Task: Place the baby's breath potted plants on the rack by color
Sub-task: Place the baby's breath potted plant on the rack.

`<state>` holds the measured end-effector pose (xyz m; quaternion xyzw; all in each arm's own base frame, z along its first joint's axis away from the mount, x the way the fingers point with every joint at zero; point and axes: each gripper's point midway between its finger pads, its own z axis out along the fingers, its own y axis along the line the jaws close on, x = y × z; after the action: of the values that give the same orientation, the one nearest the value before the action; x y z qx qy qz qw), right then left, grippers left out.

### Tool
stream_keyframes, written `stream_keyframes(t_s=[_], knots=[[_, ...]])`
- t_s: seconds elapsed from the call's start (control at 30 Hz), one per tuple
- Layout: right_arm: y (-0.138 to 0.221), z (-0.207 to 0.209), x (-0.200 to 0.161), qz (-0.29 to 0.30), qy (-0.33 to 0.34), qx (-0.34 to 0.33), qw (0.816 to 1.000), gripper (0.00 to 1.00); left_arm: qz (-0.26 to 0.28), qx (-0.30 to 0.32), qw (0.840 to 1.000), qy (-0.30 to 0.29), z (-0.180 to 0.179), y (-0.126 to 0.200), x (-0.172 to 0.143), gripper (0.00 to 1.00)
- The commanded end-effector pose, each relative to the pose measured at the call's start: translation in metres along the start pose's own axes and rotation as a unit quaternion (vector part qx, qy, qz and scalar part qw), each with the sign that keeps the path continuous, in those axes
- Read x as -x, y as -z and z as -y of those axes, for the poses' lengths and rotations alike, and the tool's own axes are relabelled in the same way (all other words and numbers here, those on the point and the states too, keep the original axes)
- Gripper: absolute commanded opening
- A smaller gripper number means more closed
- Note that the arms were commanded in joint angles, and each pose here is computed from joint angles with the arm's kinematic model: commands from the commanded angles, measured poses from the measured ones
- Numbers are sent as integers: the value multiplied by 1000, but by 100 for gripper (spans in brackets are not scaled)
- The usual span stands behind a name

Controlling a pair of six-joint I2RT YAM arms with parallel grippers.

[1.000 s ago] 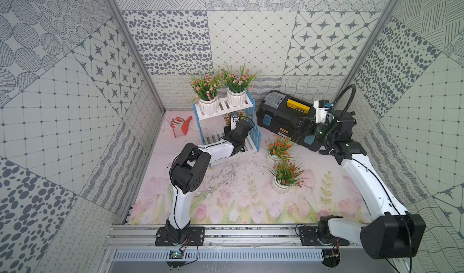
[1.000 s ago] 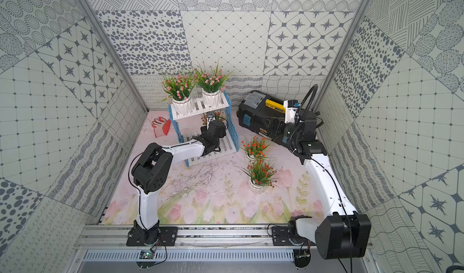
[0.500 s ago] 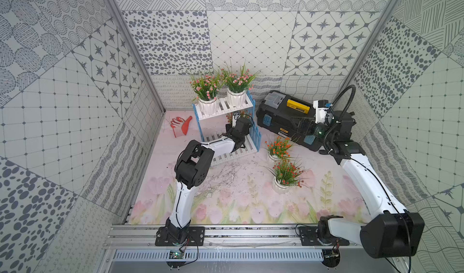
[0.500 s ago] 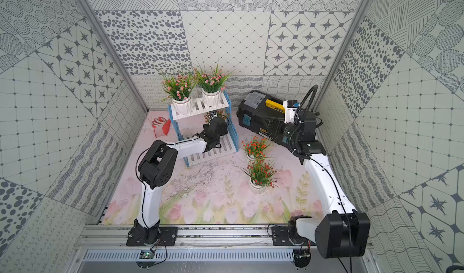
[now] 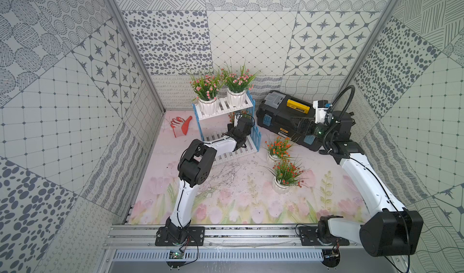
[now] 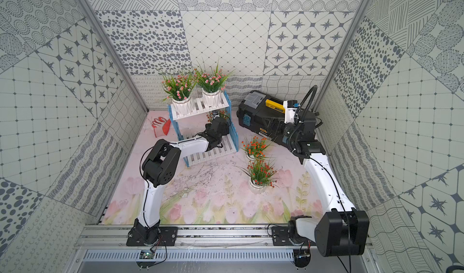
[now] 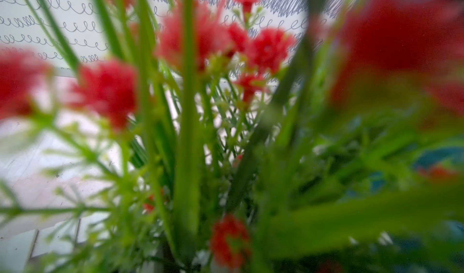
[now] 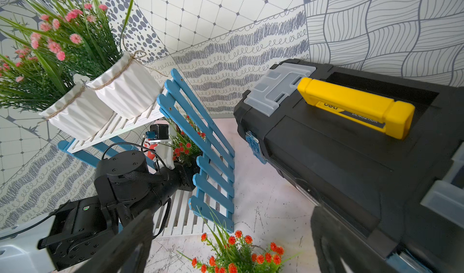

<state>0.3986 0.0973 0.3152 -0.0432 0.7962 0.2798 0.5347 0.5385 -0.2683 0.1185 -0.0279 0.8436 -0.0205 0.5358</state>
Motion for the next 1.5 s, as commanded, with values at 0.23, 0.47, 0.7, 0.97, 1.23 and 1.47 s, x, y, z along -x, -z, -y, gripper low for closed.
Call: stream_keyframes(t_s=[0.23, 0.47, 0.7, 0.97, 1.23, 1.47], knots=[[-5, -1, 4, 13, -2, 15, 1000, 98, -8, -12, 1000, 19, -1, 7, -4, 98], [-3, -3, 3, 11, -3, 18, 1000, 98, -2, -36, 999, 20, 4, 27, -5, 98], [1, -5, 2, 8, -2, 18, 1000, 98, -4, -75, 997, 15, 5, 66, 0, 99], [5, -9, 1, 10, -5, 25, 1000, 98, -30, -130, 991, -9, -9, 126, -15, 98], [7, -11, 4, 13, -16, 37, 999, 98, -61, -219, 972, -63, -28, 202, -33, 99], [7, -10, 8, 20, -48, 56, 997, 98, -91, -431, 879, -181, 19, 277, -87, 97]])
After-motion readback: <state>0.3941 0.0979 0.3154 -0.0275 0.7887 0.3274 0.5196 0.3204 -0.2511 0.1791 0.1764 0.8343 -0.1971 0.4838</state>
